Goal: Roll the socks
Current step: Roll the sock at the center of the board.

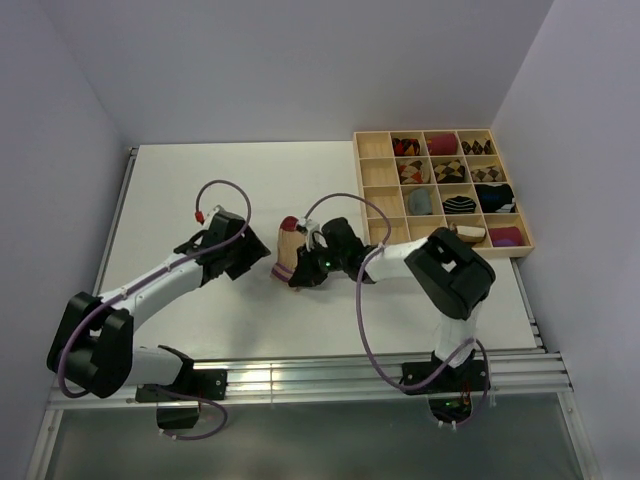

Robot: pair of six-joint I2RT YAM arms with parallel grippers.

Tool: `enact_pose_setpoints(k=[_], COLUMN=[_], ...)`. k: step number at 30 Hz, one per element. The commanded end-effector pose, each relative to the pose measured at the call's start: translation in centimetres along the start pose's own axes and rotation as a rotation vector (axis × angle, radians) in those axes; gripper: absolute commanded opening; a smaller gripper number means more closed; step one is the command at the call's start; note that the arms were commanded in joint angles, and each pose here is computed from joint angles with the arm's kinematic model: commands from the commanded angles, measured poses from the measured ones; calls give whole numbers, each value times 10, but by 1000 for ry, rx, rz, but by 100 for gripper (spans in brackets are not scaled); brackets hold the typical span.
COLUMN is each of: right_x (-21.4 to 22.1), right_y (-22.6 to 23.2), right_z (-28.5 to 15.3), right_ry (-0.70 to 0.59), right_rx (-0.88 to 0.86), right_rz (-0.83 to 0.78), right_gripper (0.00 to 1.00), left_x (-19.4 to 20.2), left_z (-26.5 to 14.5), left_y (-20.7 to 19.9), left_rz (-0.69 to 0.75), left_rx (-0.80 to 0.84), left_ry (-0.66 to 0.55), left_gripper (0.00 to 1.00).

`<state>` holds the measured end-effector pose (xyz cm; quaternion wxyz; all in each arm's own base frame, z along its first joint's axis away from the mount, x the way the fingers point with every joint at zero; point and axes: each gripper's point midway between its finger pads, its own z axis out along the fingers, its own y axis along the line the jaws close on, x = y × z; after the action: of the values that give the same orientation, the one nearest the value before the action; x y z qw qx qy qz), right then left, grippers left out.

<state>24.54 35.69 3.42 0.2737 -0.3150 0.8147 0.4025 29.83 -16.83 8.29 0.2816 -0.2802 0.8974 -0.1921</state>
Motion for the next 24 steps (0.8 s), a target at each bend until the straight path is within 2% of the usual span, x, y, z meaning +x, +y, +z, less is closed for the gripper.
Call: enact_pose_setpoints(k=[1, 6, 14, 18, 24], right_x=[1, 8, 16, 18, 18], right_y=[24, 6, -5, -7, -12], right_z=[-7, -2, 2, 4, 5], right_ry=[67, 120, 173, 182, 180], right_rx=[-282, -315, -309, -304, -274], right_rz=[211, 363, 434, 450, 455], right_gripper=[0, 0, 0, 0, 0], left_x=[14, 34, 42, 43, 56], left_z=[-1, -2, 12, 23, 37], left_y=[-10, -23, -26, -22, -3], left_rz=[-41, -14, -46, -55, -51], left_rx=[102, 184, 203, 166, 64], left_ry=[29, 43, 29, 25, 76], left_gripper=[73, 72, 72, 70, 60])
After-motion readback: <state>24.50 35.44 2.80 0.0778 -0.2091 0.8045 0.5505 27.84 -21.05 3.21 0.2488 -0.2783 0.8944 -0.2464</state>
